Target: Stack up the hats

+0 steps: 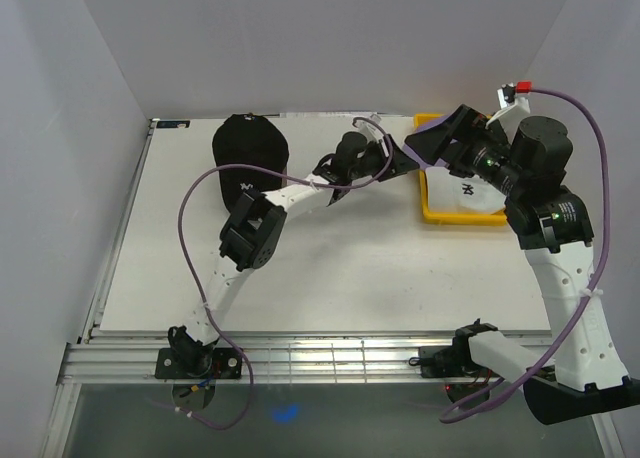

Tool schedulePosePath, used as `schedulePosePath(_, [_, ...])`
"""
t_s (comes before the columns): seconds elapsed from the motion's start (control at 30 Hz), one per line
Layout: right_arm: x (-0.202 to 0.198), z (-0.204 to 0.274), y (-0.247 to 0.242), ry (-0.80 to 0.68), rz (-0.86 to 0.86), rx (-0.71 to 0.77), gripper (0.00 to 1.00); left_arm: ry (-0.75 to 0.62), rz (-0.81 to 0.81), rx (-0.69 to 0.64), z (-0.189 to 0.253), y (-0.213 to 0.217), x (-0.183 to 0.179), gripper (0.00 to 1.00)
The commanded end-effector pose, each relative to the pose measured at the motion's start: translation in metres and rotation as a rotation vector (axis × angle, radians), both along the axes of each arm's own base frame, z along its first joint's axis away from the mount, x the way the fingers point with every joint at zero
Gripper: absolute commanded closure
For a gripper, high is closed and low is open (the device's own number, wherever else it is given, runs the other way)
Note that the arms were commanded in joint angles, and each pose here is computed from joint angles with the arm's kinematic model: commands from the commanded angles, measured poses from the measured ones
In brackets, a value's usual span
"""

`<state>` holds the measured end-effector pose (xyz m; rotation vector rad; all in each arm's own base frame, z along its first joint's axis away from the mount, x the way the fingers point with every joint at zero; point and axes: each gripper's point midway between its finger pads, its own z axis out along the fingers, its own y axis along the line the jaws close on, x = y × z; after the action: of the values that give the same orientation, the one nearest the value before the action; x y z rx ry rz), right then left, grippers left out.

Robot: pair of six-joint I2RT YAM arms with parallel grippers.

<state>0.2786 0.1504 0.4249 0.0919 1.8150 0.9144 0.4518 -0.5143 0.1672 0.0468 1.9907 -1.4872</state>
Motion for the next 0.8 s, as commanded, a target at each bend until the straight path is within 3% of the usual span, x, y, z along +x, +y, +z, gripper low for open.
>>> schedulePosePath(0.0, [-0.003,0.004,0.003,-0.02,0.026,-0.002,0.02,-0.097,-0.069,-0.06,0.035,-0.024,-0.01,0.35])
schedulePosePath(0.17, [0.0,0.003,0.001,-0.018,0.021,-0.02,0.02,-0.117,-0.107,-0.049,0.023,-0.05,-0.025,0.34])
schedulePosePath(0.37, [-0.001,-0.004,0.003,-0.006,0.031,-0.024,0.02,-0.07,-0.078,-0.02,-0.002,-0.056,-0.026,0.35])
schedulePosePath(0.77, [-0.002,-0.011,0.003,0.001,0.039,-0.033,0.02,-0.061,-0.1,-0.033,-0.01,-0.07,-0.032,0.36])
